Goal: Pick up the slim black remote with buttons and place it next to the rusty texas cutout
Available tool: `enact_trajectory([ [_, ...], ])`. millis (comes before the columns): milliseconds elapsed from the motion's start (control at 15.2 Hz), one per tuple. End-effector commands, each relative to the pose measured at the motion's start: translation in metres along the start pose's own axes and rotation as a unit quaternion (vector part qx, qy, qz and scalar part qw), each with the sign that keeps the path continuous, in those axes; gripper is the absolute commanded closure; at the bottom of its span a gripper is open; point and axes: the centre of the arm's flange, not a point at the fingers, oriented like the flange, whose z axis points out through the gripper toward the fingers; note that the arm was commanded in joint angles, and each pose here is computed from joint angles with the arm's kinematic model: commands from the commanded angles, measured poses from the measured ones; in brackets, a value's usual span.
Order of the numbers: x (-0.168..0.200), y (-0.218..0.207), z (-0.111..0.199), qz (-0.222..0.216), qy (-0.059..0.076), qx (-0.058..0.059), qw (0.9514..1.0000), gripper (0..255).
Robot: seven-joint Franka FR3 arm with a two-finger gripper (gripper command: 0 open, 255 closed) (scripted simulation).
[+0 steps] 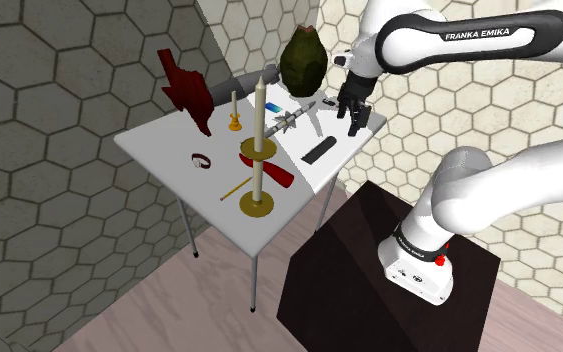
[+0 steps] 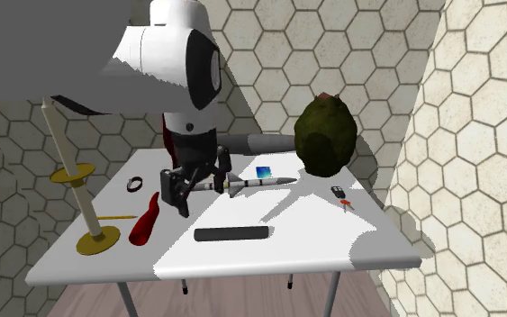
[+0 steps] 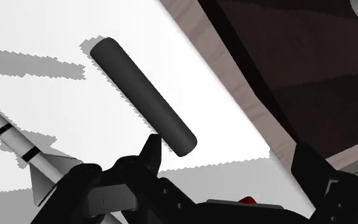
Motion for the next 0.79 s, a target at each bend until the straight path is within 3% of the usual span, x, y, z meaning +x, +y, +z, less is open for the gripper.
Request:
enact_trajectory([
  [0, -0.001, 0.013, 0.021, -0.061, 0.003, -0.006, 0.9981, 0],
  [132, 0.001, 0.026, 0.043, -0.118, 0.005, -0.01, 0.993, 0],
  [264, 0.004, 0.04, 0.065, -0.174, 0.008, -0.015, 0.9847, 0],
  [396, 0.01, 0.053, 0.086, -0.229, 0.01, -0.019, 0.9731, 0],
  [594, 0.02, 0.071, 0.118, -0.311, 0.013, -0.026, 0.9499, 0],
  [726, 0.02, 0.072, 0.124, -0.312, 0.014, -0.026, 0.9496, 0],
])
